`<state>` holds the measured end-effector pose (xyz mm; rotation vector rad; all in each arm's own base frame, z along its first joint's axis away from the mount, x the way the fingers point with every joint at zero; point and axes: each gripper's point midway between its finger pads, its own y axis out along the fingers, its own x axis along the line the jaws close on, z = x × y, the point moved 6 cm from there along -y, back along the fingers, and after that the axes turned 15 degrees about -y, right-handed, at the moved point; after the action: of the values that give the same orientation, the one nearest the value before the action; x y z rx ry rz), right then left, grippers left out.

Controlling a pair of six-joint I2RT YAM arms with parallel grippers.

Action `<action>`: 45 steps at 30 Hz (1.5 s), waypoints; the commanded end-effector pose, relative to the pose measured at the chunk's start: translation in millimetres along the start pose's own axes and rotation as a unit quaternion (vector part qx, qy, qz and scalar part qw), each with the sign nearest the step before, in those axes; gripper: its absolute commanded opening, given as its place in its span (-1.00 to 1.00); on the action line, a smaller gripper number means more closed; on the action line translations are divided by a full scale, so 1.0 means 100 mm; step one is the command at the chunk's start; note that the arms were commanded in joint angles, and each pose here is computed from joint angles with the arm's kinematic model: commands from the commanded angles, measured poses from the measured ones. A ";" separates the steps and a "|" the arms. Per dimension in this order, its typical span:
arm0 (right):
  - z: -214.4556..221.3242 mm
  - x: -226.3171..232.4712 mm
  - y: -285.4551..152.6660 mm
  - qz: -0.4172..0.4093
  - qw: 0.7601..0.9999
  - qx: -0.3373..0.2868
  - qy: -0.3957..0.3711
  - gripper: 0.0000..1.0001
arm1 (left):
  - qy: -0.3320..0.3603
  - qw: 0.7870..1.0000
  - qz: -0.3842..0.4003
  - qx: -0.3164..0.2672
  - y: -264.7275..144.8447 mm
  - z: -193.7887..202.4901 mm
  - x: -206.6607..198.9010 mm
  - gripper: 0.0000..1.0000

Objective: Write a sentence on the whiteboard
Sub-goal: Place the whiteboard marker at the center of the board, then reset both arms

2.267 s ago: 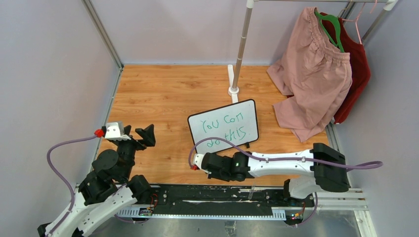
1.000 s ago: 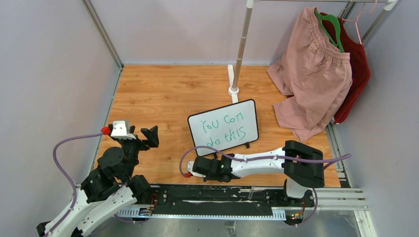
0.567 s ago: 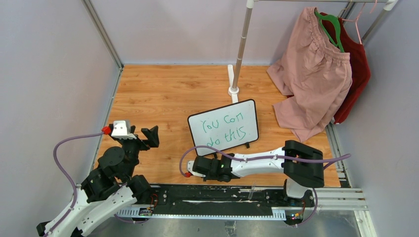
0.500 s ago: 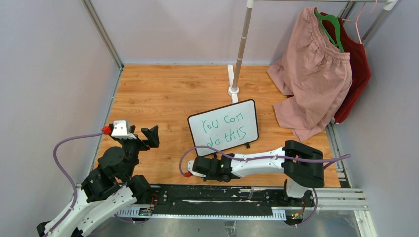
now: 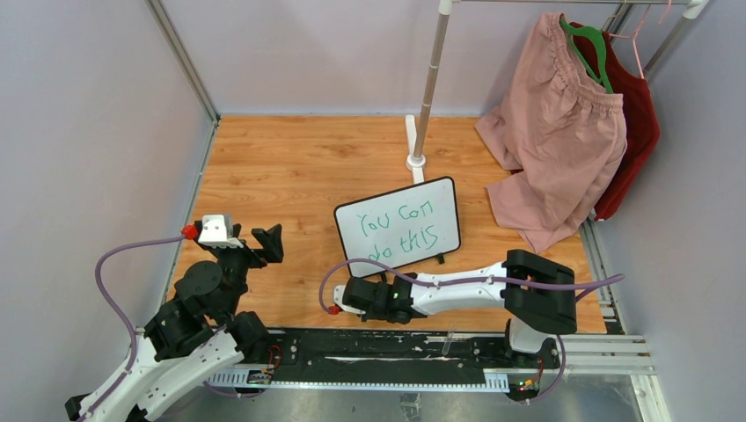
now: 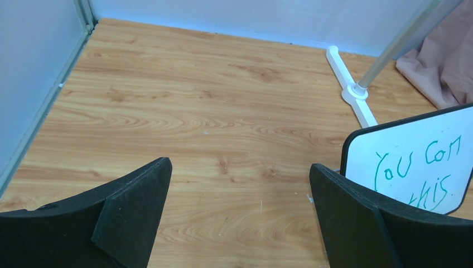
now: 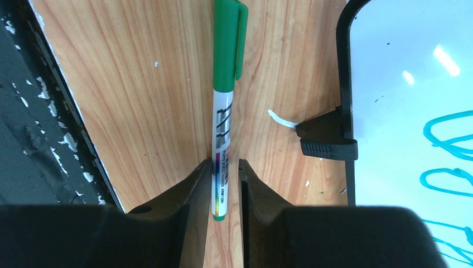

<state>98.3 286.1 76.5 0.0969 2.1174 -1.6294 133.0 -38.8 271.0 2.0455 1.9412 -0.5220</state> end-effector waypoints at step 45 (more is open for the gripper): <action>0.18 -0.48 -1.42 0.156 0.901 -0.254 0.315 0.11 | -0.002 1.000 -0.004 0.031 0.05 0.09 -0.08 1.00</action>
<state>96.0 262.5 196.8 0.5431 2.6587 -1.0312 136.3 -45.0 266.3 2.0660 1.9565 -0.5499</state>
